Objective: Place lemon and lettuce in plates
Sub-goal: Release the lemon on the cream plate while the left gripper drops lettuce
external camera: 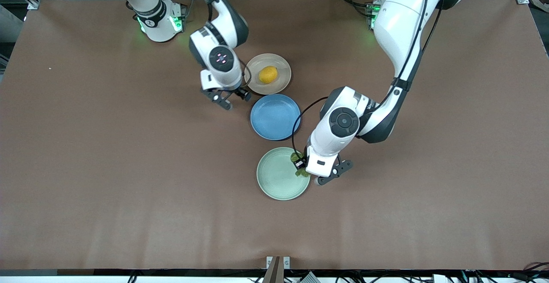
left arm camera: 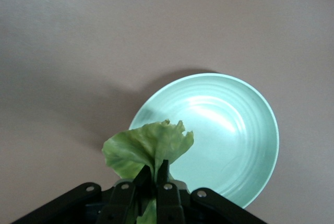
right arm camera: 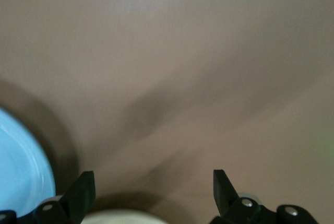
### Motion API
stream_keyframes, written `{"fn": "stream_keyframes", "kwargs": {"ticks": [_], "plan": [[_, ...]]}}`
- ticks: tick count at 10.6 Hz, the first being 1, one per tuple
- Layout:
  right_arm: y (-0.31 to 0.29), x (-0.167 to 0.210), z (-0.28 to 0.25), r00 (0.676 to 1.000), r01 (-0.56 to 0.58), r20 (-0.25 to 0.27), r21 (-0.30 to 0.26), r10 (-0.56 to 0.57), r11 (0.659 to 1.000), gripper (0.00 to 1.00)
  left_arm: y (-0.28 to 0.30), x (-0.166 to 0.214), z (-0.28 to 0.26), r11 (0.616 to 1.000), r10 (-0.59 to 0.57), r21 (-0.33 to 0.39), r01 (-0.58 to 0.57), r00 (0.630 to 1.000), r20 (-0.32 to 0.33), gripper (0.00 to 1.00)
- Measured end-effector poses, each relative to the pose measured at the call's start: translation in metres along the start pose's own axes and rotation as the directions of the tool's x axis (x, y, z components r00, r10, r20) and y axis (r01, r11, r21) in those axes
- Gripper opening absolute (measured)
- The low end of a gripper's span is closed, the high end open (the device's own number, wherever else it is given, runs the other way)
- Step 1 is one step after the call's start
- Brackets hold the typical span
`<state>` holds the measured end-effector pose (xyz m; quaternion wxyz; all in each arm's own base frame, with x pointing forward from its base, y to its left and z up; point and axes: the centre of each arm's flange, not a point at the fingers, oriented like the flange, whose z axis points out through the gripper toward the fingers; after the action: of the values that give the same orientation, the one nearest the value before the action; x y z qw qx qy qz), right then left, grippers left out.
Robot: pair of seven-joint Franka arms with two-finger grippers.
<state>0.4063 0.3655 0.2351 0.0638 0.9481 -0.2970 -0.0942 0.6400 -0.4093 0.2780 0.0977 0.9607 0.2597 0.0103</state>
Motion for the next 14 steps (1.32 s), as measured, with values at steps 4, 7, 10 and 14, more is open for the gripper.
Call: {"fn": "stream_keyframes", "kwargs": {"ticks": [4, 7, 10, 14], "plan": [[0.028, 0.088, -0.026, 0.998, 0.056, -0.006, 0.025, -0.056, 0.998, 1.0, 0.005, -0.007, 0.024, 0.999, -0.027, -0.045, 0.028, 0.999, 0.021, 0.07], [0.057, 0.158, -0.058, 0.995, 0.098, -0.005, 0.046, -0.098, 0.994, 1.0, 0.01, -0.01, 0.024, 0.992, -0.085, -0.087, 0.088, 0.996, 0.036, 0.07], [0.098, 0.224, -0.05, 0.986, 0.166, 0.011, 0.052, -0.167, 0.985, 1.0, 0.014, -0.011, 0.023, 0.987, -0.115, -0.106, 0.118, 0.993, 0.03, 0.34], [0.122, 0.257, -0.035, 0.977, 0.209, 0.024, 0.046, -0.21, 0.977, 1.0, 0.016, -0.015, 0.023, 0.988, -0.11, -0.107, 0.112, 0.994, 0.028, 0.86]]}}
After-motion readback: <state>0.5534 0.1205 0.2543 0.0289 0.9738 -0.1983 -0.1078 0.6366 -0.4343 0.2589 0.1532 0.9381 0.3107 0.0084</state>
